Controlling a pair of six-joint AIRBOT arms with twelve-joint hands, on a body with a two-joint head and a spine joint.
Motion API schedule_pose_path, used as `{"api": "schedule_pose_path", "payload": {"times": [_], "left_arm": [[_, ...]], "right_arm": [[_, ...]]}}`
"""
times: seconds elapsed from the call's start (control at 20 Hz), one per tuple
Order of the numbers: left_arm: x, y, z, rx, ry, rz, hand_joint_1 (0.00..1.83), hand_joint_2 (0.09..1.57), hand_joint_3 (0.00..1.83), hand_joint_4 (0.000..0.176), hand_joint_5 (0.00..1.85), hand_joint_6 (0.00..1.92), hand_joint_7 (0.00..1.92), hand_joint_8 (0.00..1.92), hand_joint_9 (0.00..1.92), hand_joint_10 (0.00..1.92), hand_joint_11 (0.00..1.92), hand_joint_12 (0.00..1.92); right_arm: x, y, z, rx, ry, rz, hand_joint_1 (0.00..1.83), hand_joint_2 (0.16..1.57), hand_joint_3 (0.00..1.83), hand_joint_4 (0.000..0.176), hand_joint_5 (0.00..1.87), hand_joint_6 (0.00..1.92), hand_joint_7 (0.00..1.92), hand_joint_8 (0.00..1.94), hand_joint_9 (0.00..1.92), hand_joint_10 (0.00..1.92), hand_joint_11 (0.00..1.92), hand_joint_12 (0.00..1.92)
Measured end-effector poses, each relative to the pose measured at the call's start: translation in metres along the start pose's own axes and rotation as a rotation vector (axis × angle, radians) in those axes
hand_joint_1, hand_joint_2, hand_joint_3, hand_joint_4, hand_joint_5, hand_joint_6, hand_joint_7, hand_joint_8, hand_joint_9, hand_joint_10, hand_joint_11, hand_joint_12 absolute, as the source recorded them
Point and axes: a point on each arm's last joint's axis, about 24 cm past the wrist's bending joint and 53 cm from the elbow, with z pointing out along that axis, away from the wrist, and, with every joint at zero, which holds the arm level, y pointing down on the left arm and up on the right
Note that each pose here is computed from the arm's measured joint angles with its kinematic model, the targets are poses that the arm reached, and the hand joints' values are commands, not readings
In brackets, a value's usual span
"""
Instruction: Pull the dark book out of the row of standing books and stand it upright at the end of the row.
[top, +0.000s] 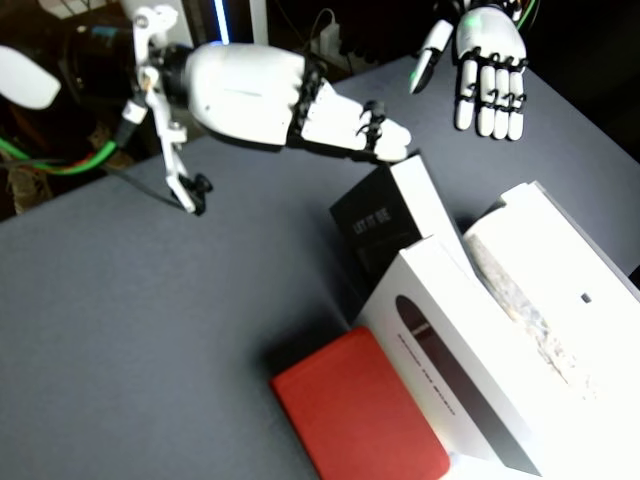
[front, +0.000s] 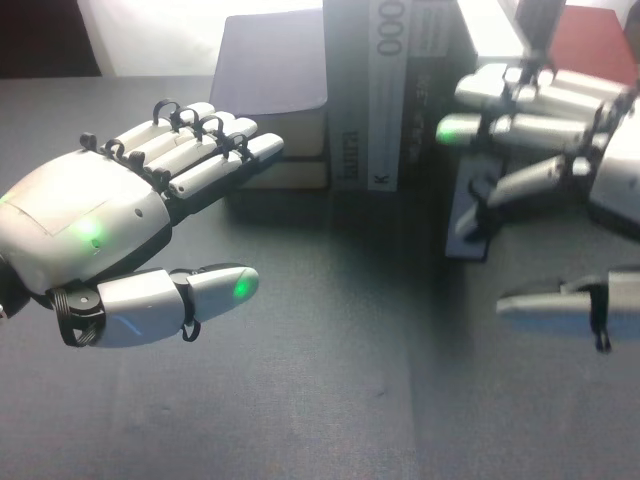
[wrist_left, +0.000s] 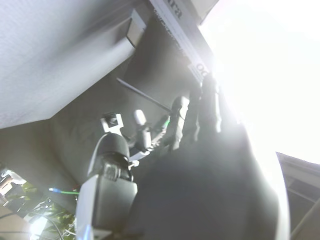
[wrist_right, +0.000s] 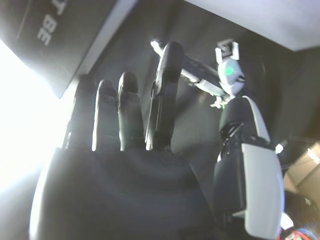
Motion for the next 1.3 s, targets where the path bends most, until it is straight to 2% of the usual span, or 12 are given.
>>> {"api": "schedule_pose_path", "payload": {"times": [0.15,0.2,0.25,0.35,0.45,0.55,0.7,0.8,0.85,0.9,1.2,1.3], "left_arm": [[-0.002,0.0,0.0,-0.003,-0.005,0.0,0.0,1.32,0.0,0.067,0.0,0.0,0.0,0.0,0.0,0.0,0.0,0.0],[-0.002,0.0,0.0,-0.003,-0.005,0.0,0.0,1.32,0.0,0.067,0.0,0.0,0.0,0.0,0.0,0.0,0.0,0.0],[-0.001,0.001,-0.001,-0.004,-0.003,0.0,0.01,1.32,0.0,0.076,0.01,0.0,0.0,0.0,0.0,0.0,0.0,0.0],[-0.002,0.0,-0.001,-0.002,-0.006,0.0,0.0,1.32,0.0,0.066,0.01,0.0,0.0,0.0,0.0,0.0,0.0,0.0],[-0.002,0.0,-0.001,-0.001,-0.008,0.0,0.0,1.29,0.0,0.078,0.03,0.01,0.0,0.0,0.0,0.0,0.0,0.0],[-0.002,0.0,-0.001,-0.001,-0.009,-0.001,0.0,1.28,0.0,0.077,0.02,0.01,0.0,0.0,0.0,0.0,0.0,0.0],[-0.004,-0.001,-0.001,0.003,-0.017,-0.001,0.0,1.29,0.0,0.077,0.01,0.0,0.0,0.0,0.0,0.0,0.0,0.0],[-0.007,-0.002,-0.001,0.007,-0.029,-0.003,0.0,1.32,0.0,0.087,0.01,0.0,0.0,0.0,0.0,0.0,0.0,0.0],[-0.008,-0.002,-0.001,0.008,-0.036,-0.005,0.0,1.32,0.0,0.098,0.0,0.0,0.0,0.0,0.0,0.0,0.0,0.0],[-0.011,-0.002,-0.002,0.01,-0.048,-0.006,0.0,1.32,0.0,0.102,0.0,0.0,0.0,0.0,0.0,0.0,0.0,0.0],[-0.025,-0.004,-0.006,0.026,-0.131,-0.036,0.01,1.34,0.0,0.0,0.0,0.0,0.0,0.0,0.0,0.0,0.0,0.0],[-0.031,-0.005,-0.008,0.033,-0.163,-0.047,0.1,1.34,0.0,0.022,0.0,0.0,0.0,0.0,0.0,0.0,0.0,0.0]], "right_arm": [[0.001,0.007,-0.001,-0.032,0.005,0.035,0.35,1.18,0.03,0.0,0.56,0.33,0.24,0.01,0.0,0.0,0.0,0.02],[-0.002,0.01,-0.001,-0.043,-0.006,0.041,0.42,1.2,0.0,0.0,0.43,0.54,0.3,0.0,0.04,0.06,0.0,0.29],[-0.005,0.013,-0.003,-0.055,-0.012,0.047,0.46,1.22,0.0,0.0,0.42,0.64,0.38,0.02,0.03,0.48,0.0,1.15],[-0.013,0.023,-0.007,-0.1,-0.027,0.072,0.36,1.29,0.01,0.0,0.42,0.9,0.5,0.18,0.09,1.03,0.0,1.73],[-0.023,0.033,-0.013,-0.147,-0.055,0.082,0.43,1.3,0.0,0.0,0.33,1.13,0.38,0.77,0.17,1.28,0.0,1.86],[-0.032,0.039,-0.016,-0.173,-0.082,0.076,0.61,1.24,0.0,0.0,0.24,1.06,0.19,0.93,0.03,1.38,0.0,1.9],[-0.048,0.036,-0.019,-0.16,-0.149,0.049,0.62,1.24,0.0,0.0,0.09,0.77,0.14,0.46,0.0,0.71,0.0,1.44],[-0.061,0.026,-0.022,-0.127,-0.209,0.043,0.53,1.24,0.0,0.0,0.06,0.49,0.13,0.12,0.0,0.33,0.0,0.88],[-0.067,0.02,-0.024,-0.108,-0.235,0.043,0.46,1.25,0.0,0.0,0.04,0.28,0.06,0.02,0.0,0.06,0.0,0.18],[-0.076,0.013,-0.027,-0.083,-0.275,0.044,0.48,1.28,0.01,0.0,0.01,0.15,0.01,0.0,0.0,0.01,0.0,0.03],[-0.114,0.0,-0.051,-0.048,-0.459,0.045,0.42,1.31,0.01,0.0,0.0,0.0,0.0,0.0,0.0,0.0,0.0,0.0],[-0.119,-0.003,-0.057,-0.042,-0.49,0.049,0.35,1.27,0.0,0.021,0.0,0.0,0.0,0.0,0.0,0.0,0.0,0.0]]}}
